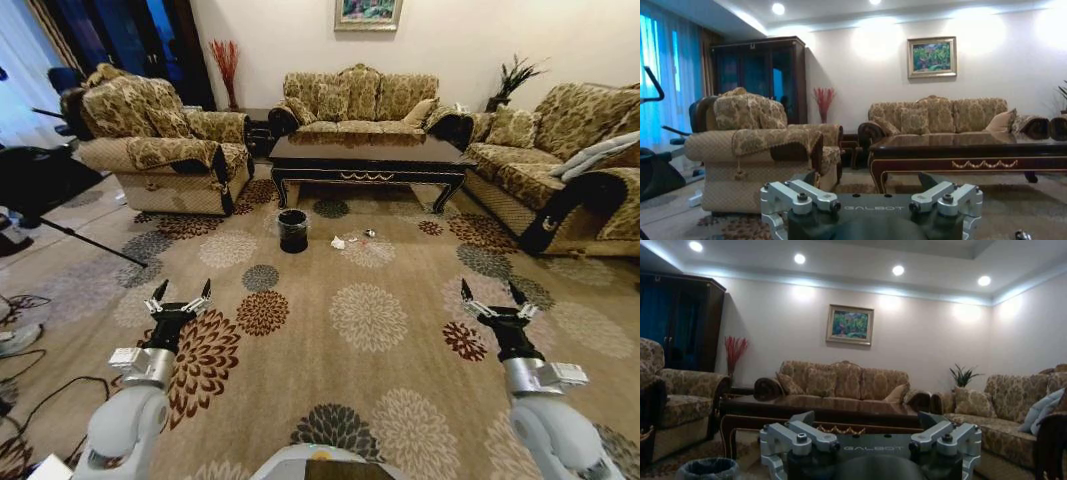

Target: Move to the front of the table and pick up the trash from the floor, then place it into the trash bin.

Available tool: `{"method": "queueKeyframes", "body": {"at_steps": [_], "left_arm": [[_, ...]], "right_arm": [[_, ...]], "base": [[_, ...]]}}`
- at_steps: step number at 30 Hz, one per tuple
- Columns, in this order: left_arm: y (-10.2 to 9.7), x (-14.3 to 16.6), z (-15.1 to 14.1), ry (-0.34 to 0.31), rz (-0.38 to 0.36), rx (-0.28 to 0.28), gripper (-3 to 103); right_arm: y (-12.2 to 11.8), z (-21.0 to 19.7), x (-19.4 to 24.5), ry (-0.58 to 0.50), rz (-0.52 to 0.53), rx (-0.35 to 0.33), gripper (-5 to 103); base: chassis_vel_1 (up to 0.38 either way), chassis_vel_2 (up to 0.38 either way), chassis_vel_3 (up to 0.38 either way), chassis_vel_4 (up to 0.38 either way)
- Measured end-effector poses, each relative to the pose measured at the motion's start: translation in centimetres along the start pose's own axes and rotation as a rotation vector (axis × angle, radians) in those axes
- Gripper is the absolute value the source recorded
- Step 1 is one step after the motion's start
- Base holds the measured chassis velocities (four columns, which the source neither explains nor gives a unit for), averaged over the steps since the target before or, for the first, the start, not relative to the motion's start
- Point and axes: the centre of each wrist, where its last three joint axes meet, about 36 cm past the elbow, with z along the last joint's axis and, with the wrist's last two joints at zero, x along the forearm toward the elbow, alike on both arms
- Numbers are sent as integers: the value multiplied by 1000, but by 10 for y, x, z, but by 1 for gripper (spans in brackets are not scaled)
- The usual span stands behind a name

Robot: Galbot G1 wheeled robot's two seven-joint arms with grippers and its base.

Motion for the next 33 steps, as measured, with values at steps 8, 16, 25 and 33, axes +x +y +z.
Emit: {"method": "queueKeyframes", "body": {"at_steps": [8,16,25,33], "left_arm": [[-1,0,2,2,-5,3,100],[0,-1,4,3,-6,4,100],[0,-4,7,3,-6,7,100],[1,-5,6,1,-1,8,100]], "right_arm": [[0,2,-1,3,2,0,100],[0,3,-2,2,2,-2,100],[0,3,-3,3,3,-6,100],[1,5,-1,7,9,-14,100]], "base": [[0,0,0,0],[0,0,0,0],[0,0,0,0],[0,0,0,0]]}}
